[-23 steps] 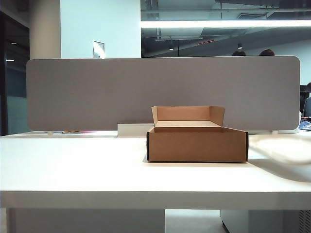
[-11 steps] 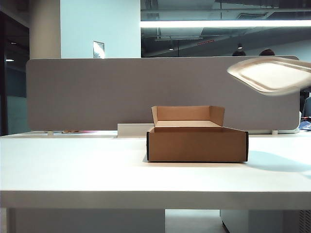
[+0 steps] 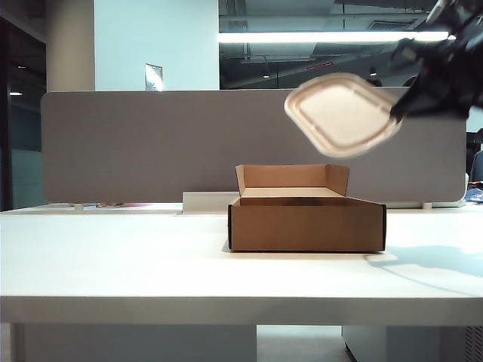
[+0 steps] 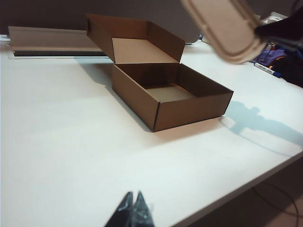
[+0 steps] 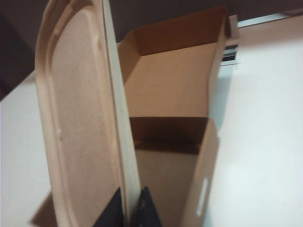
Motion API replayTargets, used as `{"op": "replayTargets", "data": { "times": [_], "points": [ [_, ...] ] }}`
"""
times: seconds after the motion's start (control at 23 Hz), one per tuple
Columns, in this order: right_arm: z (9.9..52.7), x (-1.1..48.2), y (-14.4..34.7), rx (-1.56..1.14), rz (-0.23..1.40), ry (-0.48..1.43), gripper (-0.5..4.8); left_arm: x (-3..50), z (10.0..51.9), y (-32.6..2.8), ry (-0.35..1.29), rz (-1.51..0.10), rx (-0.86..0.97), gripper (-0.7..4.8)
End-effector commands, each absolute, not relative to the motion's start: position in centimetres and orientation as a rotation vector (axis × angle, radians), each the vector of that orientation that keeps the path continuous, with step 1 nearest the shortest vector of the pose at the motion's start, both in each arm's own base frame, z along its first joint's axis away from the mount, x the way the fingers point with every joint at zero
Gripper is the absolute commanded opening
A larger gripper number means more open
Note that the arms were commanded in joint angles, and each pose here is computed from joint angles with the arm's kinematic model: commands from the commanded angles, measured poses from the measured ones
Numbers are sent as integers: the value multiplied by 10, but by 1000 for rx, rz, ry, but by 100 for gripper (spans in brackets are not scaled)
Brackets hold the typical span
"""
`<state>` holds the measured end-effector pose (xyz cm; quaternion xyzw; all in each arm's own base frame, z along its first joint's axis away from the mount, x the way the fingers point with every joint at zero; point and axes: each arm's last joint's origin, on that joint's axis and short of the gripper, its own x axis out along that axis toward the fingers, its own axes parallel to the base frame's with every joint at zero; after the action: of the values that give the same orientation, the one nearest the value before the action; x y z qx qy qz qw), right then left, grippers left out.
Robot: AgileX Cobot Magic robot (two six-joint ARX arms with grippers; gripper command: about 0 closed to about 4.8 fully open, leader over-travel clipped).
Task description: Pick up the lid and place it into the paper box.
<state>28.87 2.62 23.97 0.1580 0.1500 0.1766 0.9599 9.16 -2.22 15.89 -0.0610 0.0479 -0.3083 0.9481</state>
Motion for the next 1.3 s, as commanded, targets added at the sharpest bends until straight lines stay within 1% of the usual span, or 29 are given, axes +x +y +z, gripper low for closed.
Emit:
{"op": "replayTargets", "data": {
  "times": [0.04,0.3,0.52,0.65,0.91,1.17,1.3],
  "points": [
    [222,305,29,312,355,300,-6,92,161,-22,83,-630,-121,-5],
    [197,314,31,309,352,379,-6,92,161,-22,83,-630,-121,-5],
    [195,314,42,79,423,343,-6,92,161,-22,83,-629,-121,-5],
    [194,315,45,43,378,338,-6,92,161,-22,83,-629,-121,-5],
    [192,316,44,-12,351,327,-6,92,161,-22,83,-630,-121,-5],
    [195,317,43,-21,296,299,-6,92,161,-22,83,-630,-121,-5],
    [196,317,43,-19,299,283,-6,92,161,-22,83,-630,-121,-5]
  ]
}}
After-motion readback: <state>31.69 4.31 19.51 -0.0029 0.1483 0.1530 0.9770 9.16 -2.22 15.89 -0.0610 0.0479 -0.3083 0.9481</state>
